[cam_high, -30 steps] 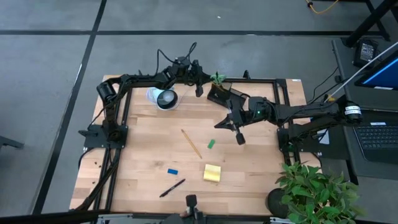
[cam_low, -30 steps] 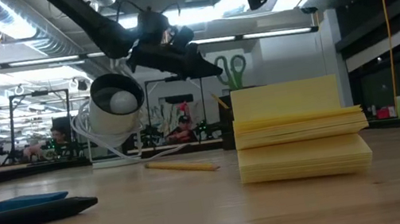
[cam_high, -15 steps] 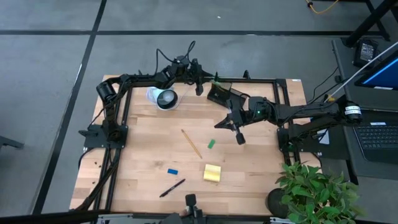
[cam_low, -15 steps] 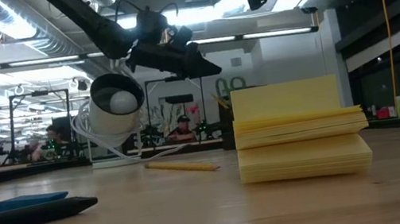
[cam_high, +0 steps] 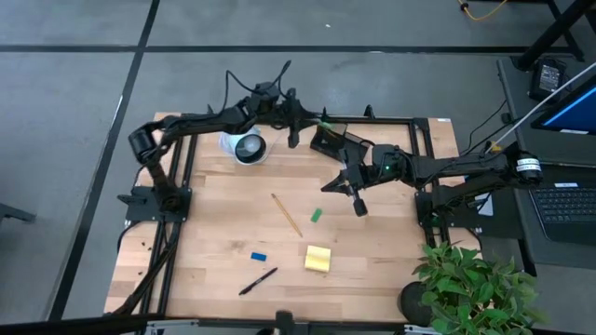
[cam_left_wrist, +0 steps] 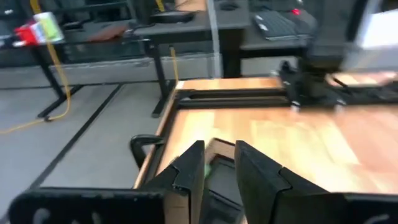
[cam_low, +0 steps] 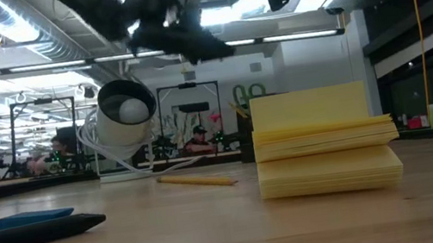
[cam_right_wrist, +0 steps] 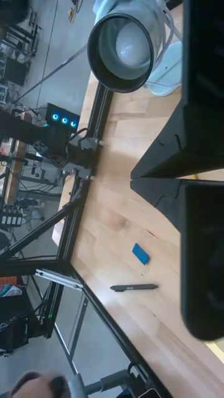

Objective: Pick and place office supplies into organizer
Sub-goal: Put the green eraser into the desk organizer

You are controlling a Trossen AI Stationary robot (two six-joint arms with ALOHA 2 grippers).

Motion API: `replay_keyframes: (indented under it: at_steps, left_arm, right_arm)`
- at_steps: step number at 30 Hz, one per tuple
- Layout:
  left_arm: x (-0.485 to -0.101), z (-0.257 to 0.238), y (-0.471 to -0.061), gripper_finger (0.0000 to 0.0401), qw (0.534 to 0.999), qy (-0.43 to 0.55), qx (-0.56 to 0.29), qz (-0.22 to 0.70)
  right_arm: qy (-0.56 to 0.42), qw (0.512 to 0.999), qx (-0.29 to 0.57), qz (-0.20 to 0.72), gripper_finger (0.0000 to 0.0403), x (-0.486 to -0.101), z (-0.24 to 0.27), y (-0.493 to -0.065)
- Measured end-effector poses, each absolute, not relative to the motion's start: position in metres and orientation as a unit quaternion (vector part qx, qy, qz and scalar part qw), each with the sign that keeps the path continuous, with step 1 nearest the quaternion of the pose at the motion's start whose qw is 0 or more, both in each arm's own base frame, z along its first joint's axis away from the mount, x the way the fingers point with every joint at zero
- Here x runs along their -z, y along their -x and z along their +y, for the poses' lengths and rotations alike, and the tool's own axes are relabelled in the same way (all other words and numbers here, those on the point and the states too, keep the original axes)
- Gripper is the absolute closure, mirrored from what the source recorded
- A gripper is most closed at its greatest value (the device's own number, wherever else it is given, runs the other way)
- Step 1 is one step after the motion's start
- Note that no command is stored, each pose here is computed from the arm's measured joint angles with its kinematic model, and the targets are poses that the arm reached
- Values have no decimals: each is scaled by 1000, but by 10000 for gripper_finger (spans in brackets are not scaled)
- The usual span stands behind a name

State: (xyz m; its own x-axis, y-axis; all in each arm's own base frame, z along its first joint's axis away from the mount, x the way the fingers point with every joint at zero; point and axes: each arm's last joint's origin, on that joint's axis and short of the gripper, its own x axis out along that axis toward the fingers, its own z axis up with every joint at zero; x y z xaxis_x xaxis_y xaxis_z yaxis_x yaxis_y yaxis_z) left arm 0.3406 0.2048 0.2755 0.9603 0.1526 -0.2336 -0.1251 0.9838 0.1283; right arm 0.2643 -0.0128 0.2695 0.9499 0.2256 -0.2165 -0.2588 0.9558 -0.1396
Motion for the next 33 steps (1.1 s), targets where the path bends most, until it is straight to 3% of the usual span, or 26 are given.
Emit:
replay_keyframes:
  at_steps: [8,14,18,26,33]
  left_arm:
    - [-325,145,-317,343,983,-99,-15,154]
    - [-338,99,-302,368,975,-120,48,181]
    - [-338,78,-293,396,976,-114,53,178]
    - [-302,44,-275,400,977,-91,82,174]
    - [-281,29,-249,400,988,-79,22,128]
  right_arm:
    - [83,983,-124,105,398,-268,-13,-264]
    - [73,976,-128,157,398,-259,-13,-261]
    - [69,973,-130,177,398,-255,-12,-260]
    - [61,965,-111,231,399,-246,-10,-256]
    - [66,959,-100,258,399,-241,-9,-254]
